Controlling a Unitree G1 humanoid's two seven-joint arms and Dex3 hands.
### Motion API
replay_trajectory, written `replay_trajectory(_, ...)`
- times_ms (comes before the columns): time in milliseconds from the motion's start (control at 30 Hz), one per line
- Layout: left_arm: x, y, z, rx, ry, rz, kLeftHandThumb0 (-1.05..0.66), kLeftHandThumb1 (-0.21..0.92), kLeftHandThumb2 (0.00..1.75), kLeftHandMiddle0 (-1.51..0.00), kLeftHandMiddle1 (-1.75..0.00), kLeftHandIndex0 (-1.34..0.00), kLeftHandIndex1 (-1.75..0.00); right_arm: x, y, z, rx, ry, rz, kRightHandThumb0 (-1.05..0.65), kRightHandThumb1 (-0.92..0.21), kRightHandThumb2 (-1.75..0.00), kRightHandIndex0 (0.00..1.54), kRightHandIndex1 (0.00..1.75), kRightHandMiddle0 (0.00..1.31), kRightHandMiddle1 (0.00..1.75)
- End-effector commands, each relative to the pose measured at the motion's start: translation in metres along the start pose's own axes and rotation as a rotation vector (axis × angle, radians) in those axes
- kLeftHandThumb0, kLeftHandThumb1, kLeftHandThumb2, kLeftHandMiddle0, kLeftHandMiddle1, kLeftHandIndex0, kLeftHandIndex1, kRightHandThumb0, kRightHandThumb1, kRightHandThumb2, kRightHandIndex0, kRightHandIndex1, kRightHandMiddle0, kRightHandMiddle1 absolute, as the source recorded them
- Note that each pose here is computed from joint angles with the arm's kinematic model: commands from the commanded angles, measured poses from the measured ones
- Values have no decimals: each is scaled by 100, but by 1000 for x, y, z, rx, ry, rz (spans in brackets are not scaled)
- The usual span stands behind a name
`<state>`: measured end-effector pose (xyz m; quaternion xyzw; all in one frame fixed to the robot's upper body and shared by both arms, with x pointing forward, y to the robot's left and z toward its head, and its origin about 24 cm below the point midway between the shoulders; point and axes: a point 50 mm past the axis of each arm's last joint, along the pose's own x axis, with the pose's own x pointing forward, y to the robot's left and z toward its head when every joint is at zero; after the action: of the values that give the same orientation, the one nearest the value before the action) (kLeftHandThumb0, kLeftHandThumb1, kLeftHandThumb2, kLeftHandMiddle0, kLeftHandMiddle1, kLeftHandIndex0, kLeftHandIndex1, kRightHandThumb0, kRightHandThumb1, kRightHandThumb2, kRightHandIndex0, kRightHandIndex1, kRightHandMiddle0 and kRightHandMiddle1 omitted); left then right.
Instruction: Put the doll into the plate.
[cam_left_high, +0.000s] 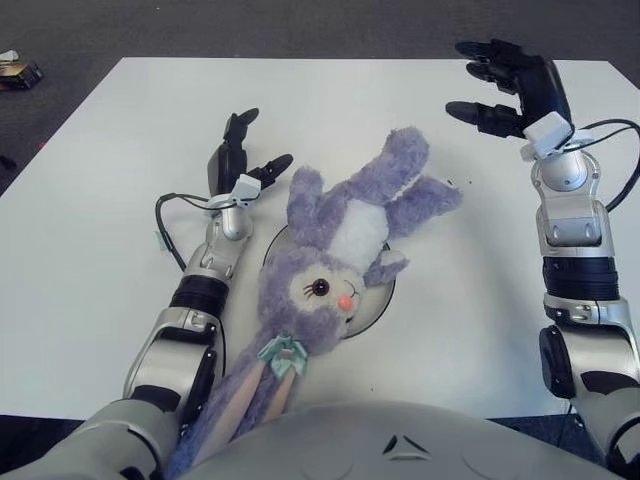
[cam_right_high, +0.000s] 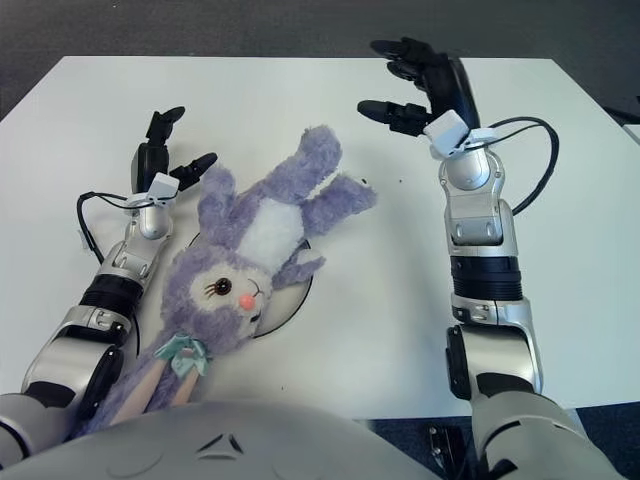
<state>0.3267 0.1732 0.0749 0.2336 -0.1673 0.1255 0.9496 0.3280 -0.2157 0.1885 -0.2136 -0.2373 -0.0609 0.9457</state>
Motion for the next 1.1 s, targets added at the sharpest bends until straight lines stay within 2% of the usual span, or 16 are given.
replay_trajectory(0,2,1,1,-174,6,13,-21,92,17,-65,-4,-34,-67,-9,3,-15,201,38,-56,-9,-92,-16,75,85,50,98)
replay_trajectory(67,3,0,1,-264,13,8,-29,92,26,-72,-6,-38,-68,-11,4,-20,272,38,-73,-4,-92,-17,69,107,46,120)
replay_trajectory(133,4,1,0,-350,24,-2,-31,92,29,-75,-7,-39,-69,-13,6,-24,324,37,-84,-2,-92,-17,68,114,44,127)
replay_trajectory(233,5,2,-2,-479,40,-17,-36,92,37,-79,-8,-42,-70,-17,10,-29,400,38,-101,-1,-92,-16,64,126,47,125)
replay_trajectory(400,5,4,-4,-509,39,-26,-38,92,40,-81,-8,-44,-71,-21,13,-31,428,40,-100,-1,-92,-16,63,131,49,124)
replay_trajectory(533,5,6,-5,-516,38,-26,-38,92,40,-83,-9,-44,-72,-27,18,-37,496,48,-93,-1,-92,-20,58,136,45,128)
replay_trajectory(567,5,6,-6,-517,38,-26,-37,92,40,-84,-9,-42,-89,-28,19,-38,510,47,-92,-1,-92,-20,58,137,44,129)
replay_trajectory(600,5,6,-6,-518,38,-26,-37,92,40,-85,-9,-38,-116,-29,20,-40,524,48,-92,-1,-92,-22,57,138,43,131)
replay_trajectory(667,5,6,-6,-519,38,-26,-36,92,41,-87,-10,-34,-143,-31,22,-43,538,49,-91,-1,-92,-23,55,140,40,132)
replay_trajectory(833,4,4,-8,-540,54,-28,-35,92,41,-90,-11,-31,-158,-40,28,-53,563,82,-97,-1,-92,-27,53,141,35,140)
replay_trajectory(1033,2,-2,-11,-589,80,-44,-35,92,39,-96,-15,-33,-160,-46,34,-63,541,160,-113,-1,-92,-29,51,140,31,147)
replay_trajectory(1067,1,-3,-12,-597,84,-48,-35,92,39,-97,-16,-33,-159,-47,34,-65,532,173,-116,-1,-89,-34,51,140,32,148)
